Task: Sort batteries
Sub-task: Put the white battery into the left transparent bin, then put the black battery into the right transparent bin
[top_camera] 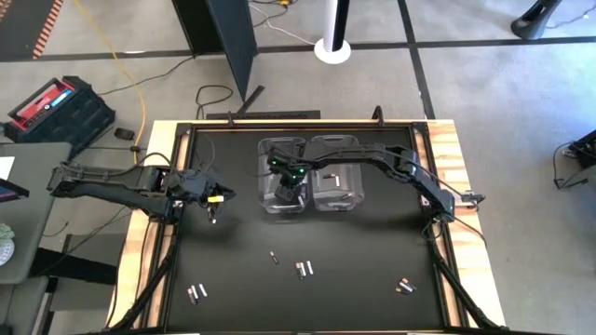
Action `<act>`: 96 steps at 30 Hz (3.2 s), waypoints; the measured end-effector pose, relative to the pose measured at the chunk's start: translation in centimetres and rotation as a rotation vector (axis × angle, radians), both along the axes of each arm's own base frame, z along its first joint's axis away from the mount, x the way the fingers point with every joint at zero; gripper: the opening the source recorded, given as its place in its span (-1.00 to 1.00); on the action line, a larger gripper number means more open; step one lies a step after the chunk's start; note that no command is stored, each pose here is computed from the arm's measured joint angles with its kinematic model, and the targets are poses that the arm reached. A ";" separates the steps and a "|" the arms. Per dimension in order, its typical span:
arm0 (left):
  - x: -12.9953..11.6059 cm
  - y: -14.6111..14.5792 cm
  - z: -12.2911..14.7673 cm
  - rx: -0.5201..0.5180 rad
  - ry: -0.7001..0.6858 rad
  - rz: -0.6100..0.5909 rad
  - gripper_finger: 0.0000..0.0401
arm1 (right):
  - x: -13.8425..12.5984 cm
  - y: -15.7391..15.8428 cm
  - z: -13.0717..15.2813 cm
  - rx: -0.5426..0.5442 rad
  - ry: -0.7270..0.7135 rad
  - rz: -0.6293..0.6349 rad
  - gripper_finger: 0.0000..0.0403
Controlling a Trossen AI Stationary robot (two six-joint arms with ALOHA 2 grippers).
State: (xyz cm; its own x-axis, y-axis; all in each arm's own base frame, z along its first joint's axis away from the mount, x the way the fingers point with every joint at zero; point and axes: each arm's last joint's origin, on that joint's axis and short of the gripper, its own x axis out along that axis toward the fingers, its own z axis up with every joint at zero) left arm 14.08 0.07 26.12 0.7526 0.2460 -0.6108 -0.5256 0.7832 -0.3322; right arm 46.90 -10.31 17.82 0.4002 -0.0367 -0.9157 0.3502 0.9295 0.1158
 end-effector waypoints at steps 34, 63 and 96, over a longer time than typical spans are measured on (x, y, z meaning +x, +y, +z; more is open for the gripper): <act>0.0 0.0 0.0 0.008 0.009 -0.005 -0.72 | -13.3 4.8 19.8 -0.010 -0.089 -0.277 -0.37; -0.3 0.0 -0.3 0.011 0.051 -0.006 -0.72 | -31.3 24.1 8.1 0.285 0.450 -0.657 -0.37; -0.3 0.0 -0.3 0.011 0.049 -0.002 -0.72 | -28.8 29.2 -0.9 0.336 0.738 -0.455 -0.37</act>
